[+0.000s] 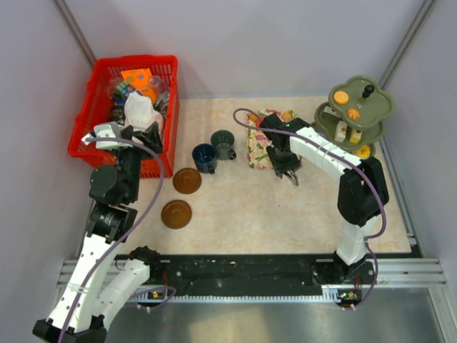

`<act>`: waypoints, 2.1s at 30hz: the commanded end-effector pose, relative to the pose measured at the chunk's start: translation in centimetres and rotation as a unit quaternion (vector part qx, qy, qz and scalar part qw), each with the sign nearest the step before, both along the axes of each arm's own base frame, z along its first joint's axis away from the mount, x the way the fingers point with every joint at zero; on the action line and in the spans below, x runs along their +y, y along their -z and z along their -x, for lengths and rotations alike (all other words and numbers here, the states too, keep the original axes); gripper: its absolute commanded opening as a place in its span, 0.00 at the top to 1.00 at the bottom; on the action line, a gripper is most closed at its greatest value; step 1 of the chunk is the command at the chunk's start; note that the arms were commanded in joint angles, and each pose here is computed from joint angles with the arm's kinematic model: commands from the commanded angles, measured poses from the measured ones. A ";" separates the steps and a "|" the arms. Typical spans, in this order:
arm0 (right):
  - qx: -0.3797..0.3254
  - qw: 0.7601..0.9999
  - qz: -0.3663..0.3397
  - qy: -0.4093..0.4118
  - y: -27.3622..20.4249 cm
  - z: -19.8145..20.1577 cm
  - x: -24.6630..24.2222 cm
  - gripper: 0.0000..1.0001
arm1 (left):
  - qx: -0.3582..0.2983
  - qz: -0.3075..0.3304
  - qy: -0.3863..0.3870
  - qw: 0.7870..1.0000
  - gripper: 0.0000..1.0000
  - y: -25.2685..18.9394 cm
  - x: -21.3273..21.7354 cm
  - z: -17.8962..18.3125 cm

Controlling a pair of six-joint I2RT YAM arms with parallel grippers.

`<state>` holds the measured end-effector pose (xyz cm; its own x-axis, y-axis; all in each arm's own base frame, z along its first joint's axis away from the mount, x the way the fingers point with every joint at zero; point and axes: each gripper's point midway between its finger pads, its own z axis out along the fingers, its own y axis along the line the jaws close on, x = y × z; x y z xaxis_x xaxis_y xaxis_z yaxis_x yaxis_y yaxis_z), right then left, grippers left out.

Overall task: Serve the afternoon tea
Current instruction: Pick up the desert from the tray, then place the desert on the desert table.

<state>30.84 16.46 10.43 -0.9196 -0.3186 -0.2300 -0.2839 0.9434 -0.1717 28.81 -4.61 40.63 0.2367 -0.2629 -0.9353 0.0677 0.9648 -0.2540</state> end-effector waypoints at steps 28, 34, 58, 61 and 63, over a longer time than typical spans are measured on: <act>-0.326 0.926 -0.064 0.180 -26.7 -3.2 -12.2 0.62 | -0.032 0.007 0.005 0.999 0.23 -1.5 0.0 0.6; -0.363 0.904 -0.063 0.219 -28.9 -1.9 -15.3 0.61 | -0.029 0.007 0.003 1.000 0.23 -1.3 0.0 0.4; -0.297 0.887 -0.134 0.327 -24.5 -0.8 -21.0 0.61 | -0.034 0.003 0.002 0.999 0.23 -1.5 -0.1 0.7; -0.283 0.892 -0.135 0.327 -23.4 -0.9 -20.9 0.60 | -0.033 0.003 0.003 0.999 0.23 -1.4 -0.1 0.7; -0.275 0.894 -0.133 0.330 -22.7 -0.9 -20.9 0.60 | -0.036 0.003 0.004 0.999 0.23 -1.6 -0.1 0.8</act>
<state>30.92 -4.58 33.01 -0.6351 0.3688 -0.6787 0.4139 0.9044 0.1041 28.49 -4.82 40.82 0.2458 -0.2653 -0.9323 0.0773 0.9641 -0.2539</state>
